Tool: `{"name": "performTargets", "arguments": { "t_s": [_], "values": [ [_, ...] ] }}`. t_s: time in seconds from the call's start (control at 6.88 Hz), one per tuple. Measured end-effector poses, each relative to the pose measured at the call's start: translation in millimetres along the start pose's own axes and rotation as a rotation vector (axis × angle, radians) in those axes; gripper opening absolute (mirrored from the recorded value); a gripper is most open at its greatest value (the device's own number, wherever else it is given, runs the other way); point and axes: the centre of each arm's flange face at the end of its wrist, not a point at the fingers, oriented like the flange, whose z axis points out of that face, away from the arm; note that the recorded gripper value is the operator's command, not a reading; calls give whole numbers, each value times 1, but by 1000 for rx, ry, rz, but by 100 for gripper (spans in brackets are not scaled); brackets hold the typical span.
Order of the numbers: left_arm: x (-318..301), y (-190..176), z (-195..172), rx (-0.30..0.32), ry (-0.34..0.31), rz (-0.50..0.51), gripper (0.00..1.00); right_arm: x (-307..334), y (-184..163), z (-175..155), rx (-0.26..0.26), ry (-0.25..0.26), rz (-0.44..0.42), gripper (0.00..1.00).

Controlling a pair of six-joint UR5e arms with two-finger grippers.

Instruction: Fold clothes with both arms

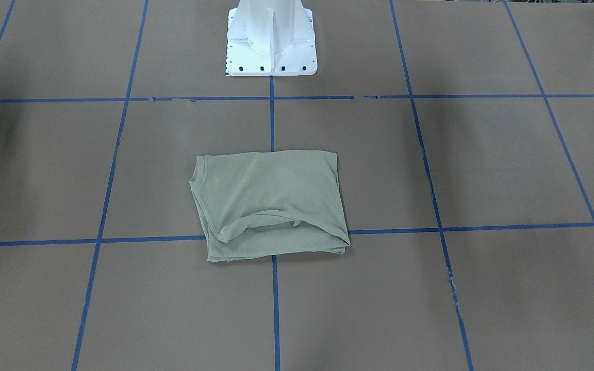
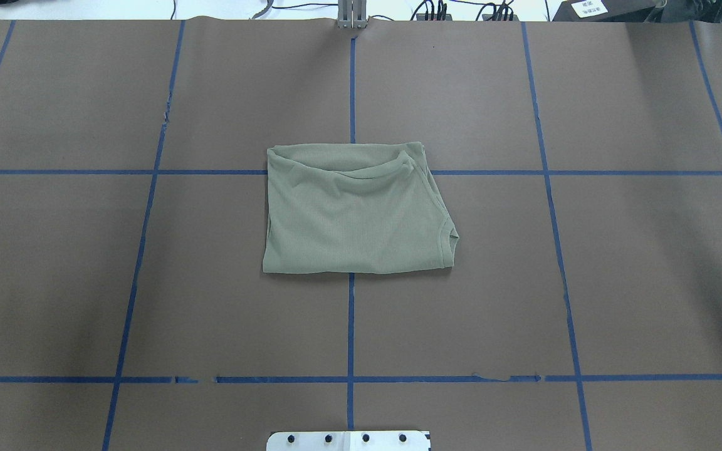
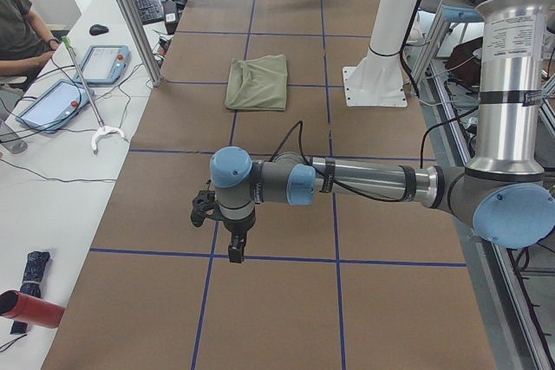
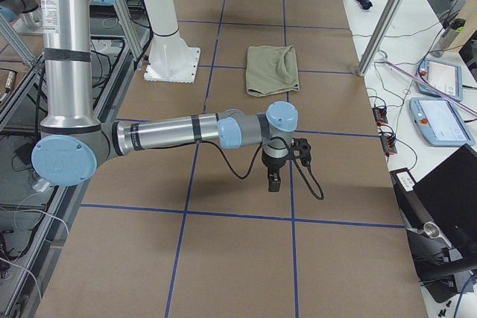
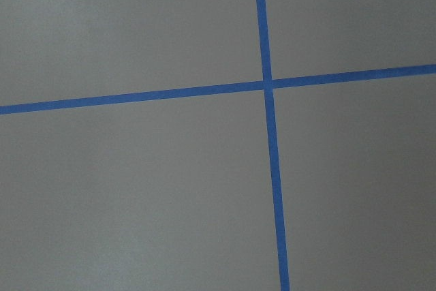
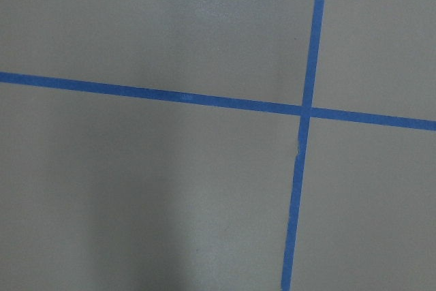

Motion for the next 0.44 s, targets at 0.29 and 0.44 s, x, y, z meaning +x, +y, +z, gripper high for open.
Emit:
{"name": "performTargets", "arguments": {
  "t_s": [0.29,0.44],
  "values": [
    [3,-1,0,0,31,-3,100,0,0,0,0,-1,1,100],
    [4,-2,0,1,44,-5,100,0,0,0,0,-2,2,100]
  ]
}}
